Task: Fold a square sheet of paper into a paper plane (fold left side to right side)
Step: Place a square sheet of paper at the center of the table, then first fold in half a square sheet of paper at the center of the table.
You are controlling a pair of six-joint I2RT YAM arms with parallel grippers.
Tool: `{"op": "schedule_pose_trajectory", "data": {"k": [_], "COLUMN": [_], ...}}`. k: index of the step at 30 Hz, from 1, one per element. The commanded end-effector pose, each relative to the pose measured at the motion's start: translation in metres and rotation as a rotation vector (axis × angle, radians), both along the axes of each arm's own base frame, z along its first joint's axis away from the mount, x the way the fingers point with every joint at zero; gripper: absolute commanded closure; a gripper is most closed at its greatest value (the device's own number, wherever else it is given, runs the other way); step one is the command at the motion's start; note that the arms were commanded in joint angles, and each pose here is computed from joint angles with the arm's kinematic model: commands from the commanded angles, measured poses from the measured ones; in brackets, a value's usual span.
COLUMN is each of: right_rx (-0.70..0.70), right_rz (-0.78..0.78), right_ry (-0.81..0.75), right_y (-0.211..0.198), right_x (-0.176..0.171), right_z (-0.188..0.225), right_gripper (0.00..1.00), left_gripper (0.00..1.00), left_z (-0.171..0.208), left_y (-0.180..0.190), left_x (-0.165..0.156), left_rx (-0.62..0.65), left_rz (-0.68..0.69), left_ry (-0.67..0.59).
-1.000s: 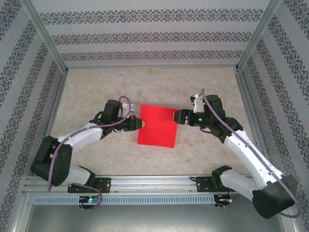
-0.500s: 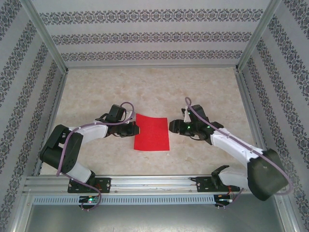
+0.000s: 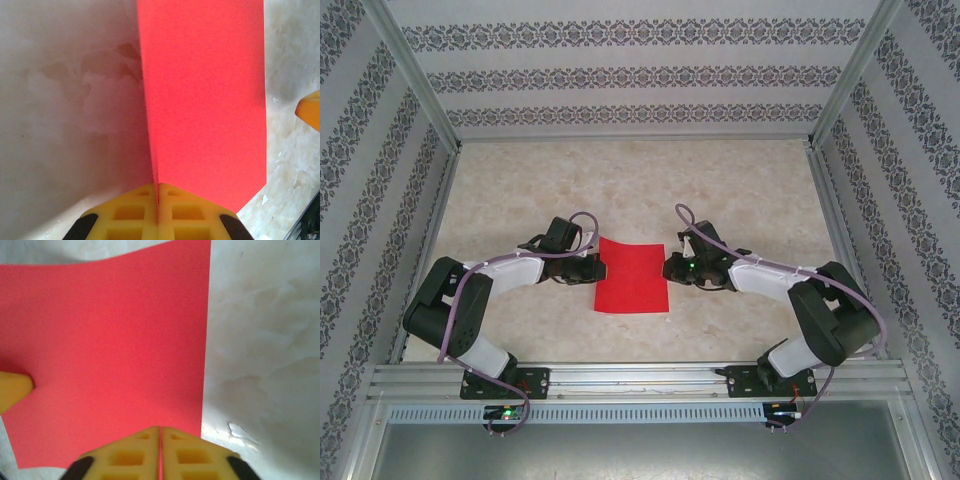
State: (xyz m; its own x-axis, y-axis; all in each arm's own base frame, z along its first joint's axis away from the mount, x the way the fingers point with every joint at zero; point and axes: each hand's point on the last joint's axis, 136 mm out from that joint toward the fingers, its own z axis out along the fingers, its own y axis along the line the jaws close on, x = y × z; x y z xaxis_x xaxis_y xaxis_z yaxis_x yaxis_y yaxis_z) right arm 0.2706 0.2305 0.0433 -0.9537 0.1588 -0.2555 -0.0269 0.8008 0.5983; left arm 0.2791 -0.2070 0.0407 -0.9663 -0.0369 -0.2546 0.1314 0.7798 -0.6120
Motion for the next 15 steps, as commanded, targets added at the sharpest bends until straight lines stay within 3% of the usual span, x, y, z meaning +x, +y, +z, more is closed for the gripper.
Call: {"op": "schedule_pose_trajectory", "data": {"k": [1,15], "right_rx": [0.021,-0.013], "right_rz": [0.011,0.030], "right_ry": [-0.034,0.052], "right_y": [0.011,0.018], "right_x": [0.011,0.005], "right_z": [0.007,-0.028], "right_gripper": [0.97,1.00], "left_gripper": [0.99,0.97], "left_z": [0.001,0.014], "left_y": [0.000,-0.006], "left_x": [-0.001,0.000], "left_rx": [0.025,-0.015], "left_rz": [-0.025,-0.036], "left_ry": [0.003,-0.009]}}
